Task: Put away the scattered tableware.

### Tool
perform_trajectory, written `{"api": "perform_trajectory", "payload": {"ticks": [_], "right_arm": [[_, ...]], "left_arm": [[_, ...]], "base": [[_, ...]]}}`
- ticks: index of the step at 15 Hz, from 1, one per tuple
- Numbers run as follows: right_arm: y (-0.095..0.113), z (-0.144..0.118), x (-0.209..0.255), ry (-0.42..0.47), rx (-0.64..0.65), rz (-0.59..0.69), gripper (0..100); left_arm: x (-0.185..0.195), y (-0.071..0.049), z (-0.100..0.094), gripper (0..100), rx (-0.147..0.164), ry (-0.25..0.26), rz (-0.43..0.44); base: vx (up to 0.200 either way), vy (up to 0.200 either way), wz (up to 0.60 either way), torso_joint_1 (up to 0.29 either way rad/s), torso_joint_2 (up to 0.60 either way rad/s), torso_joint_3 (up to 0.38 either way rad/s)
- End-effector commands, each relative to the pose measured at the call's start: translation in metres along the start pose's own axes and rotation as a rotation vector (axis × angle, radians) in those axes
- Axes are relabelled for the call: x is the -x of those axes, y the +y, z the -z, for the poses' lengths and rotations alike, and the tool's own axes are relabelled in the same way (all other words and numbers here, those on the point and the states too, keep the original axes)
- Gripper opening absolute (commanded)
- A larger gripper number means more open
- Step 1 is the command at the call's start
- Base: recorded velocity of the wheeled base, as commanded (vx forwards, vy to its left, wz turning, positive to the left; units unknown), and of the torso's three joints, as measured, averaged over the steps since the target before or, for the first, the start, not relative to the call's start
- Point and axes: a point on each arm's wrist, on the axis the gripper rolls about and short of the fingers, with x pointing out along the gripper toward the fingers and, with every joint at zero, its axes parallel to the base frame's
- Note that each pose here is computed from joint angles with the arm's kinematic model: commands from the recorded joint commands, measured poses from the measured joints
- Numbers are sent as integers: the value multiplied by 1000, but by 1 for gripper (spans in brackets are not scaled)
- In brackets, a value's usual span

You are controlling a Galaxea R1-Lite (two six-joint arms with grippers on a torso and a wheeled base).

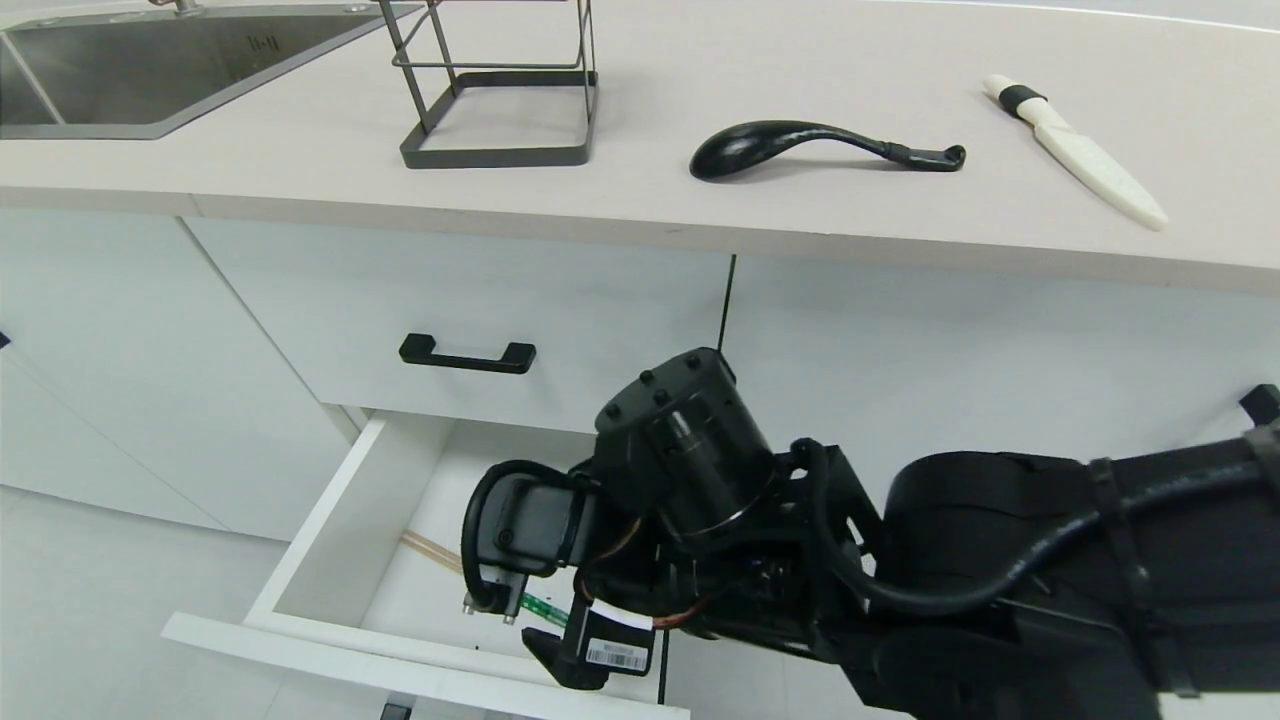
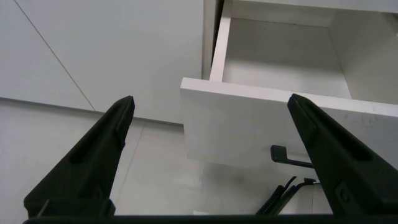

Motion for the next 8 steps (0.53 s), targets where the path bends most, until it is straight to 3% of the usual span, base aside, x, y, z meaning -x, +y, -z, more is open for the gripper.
{"api": "perform_trajectory", "payload": {"ticks": [1,5,8], "right_arm": [[3,1,31,-46,-36,16,100],[14,15,62,-67,-62,10,100],[28,36,81,-29,-93,-16,100]], "left_arm": [[0,0,0,100,0,1,0],[0,0,0,100,0,1,0],[0,0,0,100,0,1,0]], "base": [[0,0,0,0,0,0],[0,0,0,0,0,0],[0,0,0,0,0,0]]}}
